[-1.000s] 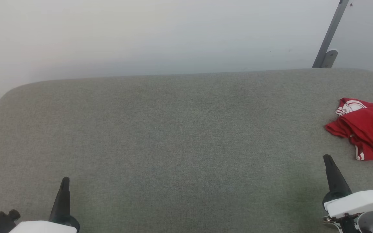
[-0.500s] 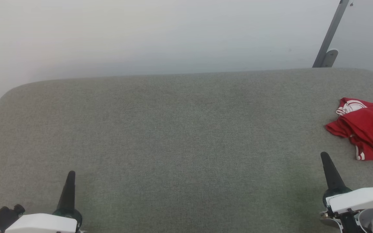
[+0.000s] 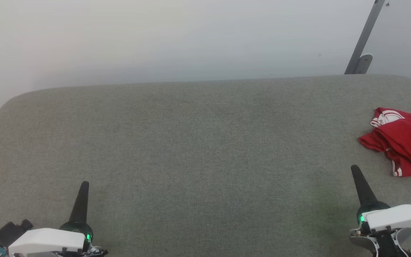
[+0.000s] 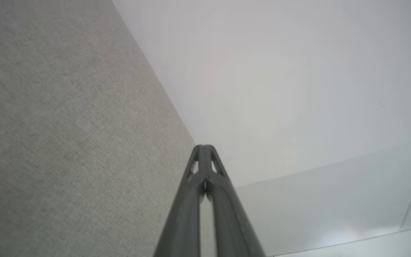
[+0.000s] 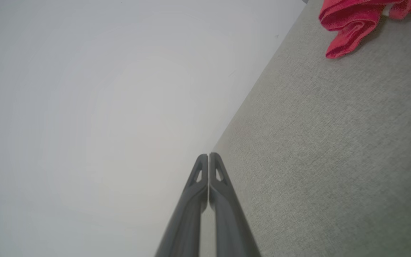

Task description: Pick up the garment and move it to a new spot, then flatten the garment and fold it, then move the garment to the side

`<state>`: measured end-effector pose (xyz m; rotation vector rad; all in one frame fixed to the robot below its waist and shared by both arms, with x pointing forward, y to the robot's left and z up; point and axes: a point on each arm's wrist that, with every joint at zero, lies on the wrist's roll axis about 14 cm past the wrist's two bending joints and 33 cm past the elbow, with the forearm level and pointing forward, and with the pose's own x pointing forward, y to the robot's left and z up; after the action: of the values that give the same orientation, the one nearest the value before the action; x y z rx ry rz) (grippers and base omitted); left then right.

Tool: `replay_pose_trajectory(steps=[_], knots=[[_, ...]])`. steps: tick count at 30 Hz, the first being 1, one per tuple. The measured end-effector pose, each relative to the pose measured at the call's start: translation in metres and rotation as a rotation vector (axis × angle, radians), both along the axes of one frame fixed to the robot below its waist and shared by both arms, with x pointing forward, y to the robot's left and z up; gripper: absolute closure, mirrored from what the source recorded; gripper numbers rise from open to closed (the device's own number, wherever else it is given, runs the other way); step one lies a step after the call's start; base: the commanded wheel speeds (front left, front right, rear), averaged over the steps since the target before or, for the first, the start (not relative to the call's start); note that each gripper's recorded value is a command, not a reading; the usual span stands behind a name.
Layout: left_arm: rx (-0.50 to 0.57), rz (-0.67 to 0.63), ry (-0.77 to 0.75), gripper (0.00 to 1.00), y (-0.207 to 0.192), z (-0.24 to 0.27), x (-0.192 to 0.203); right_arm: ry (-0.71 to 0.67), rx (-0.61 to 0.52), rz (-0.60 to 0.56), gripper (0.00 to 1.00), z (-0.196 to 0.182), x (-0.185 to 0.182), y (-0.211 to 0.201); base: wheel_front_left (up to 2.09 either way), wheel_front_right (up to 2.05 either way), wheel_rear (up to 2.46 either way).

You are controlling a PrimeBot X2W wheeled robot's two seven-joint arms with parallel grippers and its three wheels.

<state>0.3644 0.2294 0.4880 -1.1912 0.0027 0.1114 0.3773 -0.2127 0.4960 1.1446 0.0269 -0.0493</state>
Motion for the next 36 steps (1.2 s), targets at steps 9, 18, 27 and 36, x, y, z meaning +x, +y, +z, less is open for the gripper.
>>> replay_pose_trajectory(steps=[9, 18, 27, 36], knots=[[-0.078, -0.013, -0.01, 1.0, -0.006, 0.002, 0.005, -0.005, 0.081, 0.0, 1.0, 0.001, 0.002, 0.002, 0.0, 0.0, 0.0], [-0.135, -0.024, -0.02, 1.0, -0.011, 0.005, 0.009, -0.013, 0.15, 0.002, 1.0, 0.003, 0.004, 0.004, 0.0, 0.0, 0.0], [-0.194, -0.034, -0.028, 1.0, -0.015, 0.006, 0.012, -0.023, 0.224, 0.004, 1.0, 0.005, 0.006, 0.006, 0.0, 0.0, 0.0], [-0.26, -0.044, -0.038, 1.0, -0.02, 0.008, 0.015, -0.026, 0.293, 0.009, 1.0, 0.005, 0.007, 0.009, 0.0, 0.0, 0.0]])
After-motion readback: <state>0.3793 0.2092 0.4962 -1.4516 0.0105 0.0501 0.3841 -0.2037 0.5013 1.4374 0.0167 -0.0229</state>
